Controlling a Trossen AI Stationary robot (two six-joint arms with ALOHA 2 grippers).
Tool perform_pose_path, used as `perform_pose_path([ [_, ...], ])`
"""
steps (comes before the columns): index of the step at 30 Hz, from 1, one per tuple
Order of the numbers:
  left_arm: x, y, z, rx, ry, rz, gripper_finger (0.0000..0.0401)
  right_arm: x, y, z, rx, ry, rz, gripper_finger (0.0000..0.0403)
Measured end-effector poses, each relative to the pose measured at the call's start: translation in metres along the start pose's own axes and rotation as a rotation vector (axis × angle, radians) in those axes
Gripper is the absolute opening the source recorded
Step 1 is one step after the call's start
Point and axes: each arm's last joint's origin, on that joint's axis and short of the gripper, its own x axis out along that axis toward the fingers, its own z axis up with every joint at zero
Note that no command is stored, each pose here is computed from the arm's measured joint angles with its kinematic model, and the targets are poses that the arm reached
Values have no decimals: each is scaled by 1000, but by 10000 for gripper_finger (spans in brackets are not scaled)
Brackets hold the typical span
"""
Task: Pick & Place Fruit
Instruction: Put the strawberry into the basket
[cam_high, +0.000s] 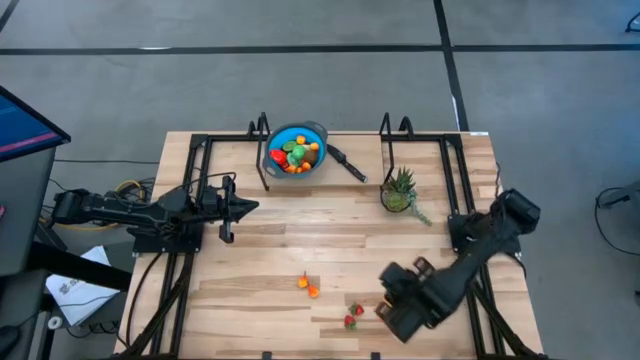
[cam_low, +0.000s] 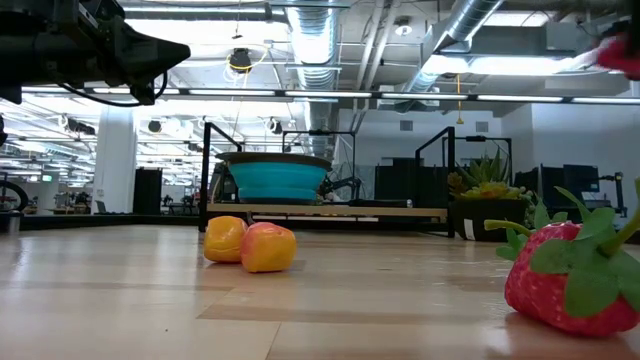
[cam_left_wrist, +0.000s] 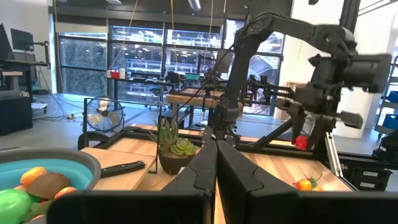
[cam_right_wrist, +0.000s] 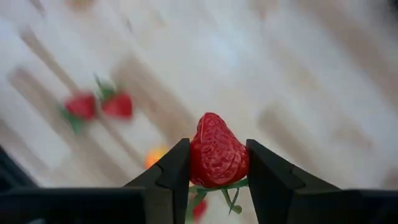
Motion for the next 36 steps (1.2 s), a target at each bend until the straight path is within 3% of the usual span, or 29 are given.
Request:
perform_pose_path([
  [13, 0, 0, 0, 0, 0, 0, 4, 12, -2, 124, -298, -238, 76, 118],
  [19, 0, 0, 0, 0, 0, 0, 4, 18, -20, 192, -401, -384, 105, 118],
  [27, 0, 0, 0, 63, 0, 0, 4, 31, -63, 275, -400, -596, 114, 118],
  [36, 0, 1, 0, 81, -1, 23, 4, 64, -120, 333, -354, -655, 90, 118],
])
